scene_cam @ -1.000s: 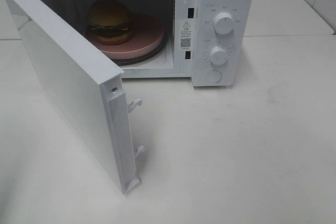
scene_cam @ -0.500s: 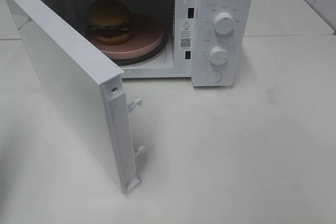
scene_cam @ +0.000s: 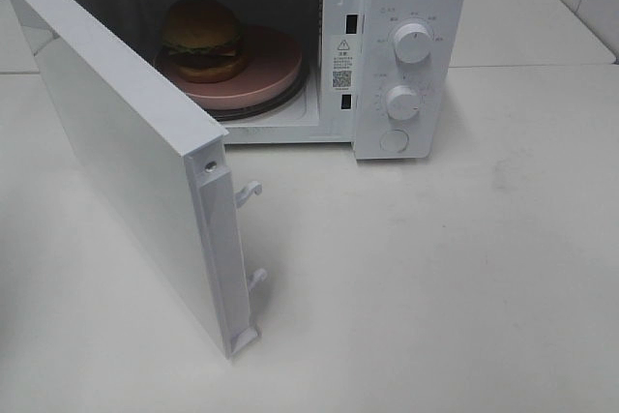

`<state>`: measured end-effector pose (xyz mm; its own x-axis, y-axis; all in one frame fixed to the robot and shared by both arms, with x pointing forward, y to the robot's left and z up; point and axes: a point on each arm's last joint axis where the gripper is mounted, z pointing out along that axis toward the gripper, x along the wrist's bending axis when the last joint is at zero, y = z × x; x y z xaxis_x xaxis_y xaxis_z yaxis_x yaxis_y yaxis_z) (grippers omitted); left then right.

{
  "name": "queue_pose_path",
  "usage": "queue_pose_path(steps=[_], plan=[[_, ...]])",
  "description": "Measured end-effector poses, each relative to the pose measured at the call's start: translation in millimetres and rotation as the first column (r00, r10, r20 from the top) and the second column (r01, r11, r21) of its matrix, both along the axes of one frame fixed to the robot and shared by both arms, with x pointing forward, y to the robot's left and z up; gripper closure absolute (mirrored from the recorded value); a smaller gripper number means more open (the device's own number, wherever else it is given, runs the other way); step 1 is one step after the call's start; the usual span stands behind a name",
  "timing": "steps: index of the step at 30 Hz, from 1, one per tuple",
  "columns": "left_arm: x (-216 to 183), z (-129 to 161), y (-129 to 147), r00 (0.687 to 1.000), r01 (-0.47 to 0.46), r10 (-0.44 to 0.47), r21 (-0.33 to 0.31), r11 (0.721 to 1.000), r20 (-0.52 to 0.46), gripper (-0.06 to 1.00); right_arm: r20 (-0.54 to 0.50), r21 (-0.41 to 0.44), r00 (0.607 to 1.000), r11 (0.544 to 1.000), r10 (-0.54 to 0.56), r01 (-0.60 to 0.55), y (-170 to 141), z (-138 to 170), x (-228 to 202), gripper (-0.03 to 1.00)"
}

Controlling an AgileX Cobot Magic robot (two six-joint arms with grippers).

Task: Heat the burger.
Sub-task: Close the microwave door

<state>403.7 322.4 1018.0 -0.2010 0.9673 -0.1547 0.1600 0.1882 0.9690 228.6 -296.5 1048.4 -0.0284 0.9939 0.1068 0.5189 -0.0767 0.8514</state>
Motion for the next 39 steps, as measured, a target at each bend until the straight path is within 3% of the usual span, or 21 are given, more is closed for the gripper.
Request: queue_pose_path(steps=[4,5,7,8,12,18,20,34,39], plan=[[5,-6,-2,0.999,0.028,-0.029,0.029,0.999,0.022,0.94,0.0,0.0,1.0,1.0,0.0,0.0,0,0,0,0.24],[10,-11,-6,0.996,0.081,-0.084,0.067,0.994,0.036,0.94,0.0,0.0,1.0,1.0,0.0,0.0,0,0,0,0.24],[13,-12,-8,0.992,0.112,-0.116,0.084,0.99,0.047,0.94,0.0,0.0,1.0,1.0,0.0,0.0,0,0,0,0.24],[19,-14,-14,0.98,0.176,-0.185,0.11,0.978,0.07,0.94,0.0,0.0,1.0,1.0,0.0,0.0,0,0,0,0.24],[34,-28,-23,0.953,0.286,-0.293,0.092,0.954,0.08,0.94,0.0,0.0,1.0,1.0,0.0,0.0,0,0,0,0.24],[43,-40,-28,0.937,0.338,-0.342,0.072,0.938,0.064,0.94,0.0,0.0,1.0,1.0,0.0,0.0,0,0,0,0.24],[53,-48,-44,0.908,0.414,-0.417,0.074,0.907,0.04,0.94,0.0,0.0,1.0,1.0,0.0,0.0,0,0,0,0.24],[74,-63,-99,0.865,0.501,-0.502,0.083,0.862,-0.002,0.94,0.0,0.0,1.0,1.0,0.0,0.0,0,0,0,0.24],[80,-66,-115,0.875,0.484,-0.484,0.057,0.873,-0.003,0.94,0.0,0.0,1.0,1.0,0.0,0.0,0,0,0,0.24]])
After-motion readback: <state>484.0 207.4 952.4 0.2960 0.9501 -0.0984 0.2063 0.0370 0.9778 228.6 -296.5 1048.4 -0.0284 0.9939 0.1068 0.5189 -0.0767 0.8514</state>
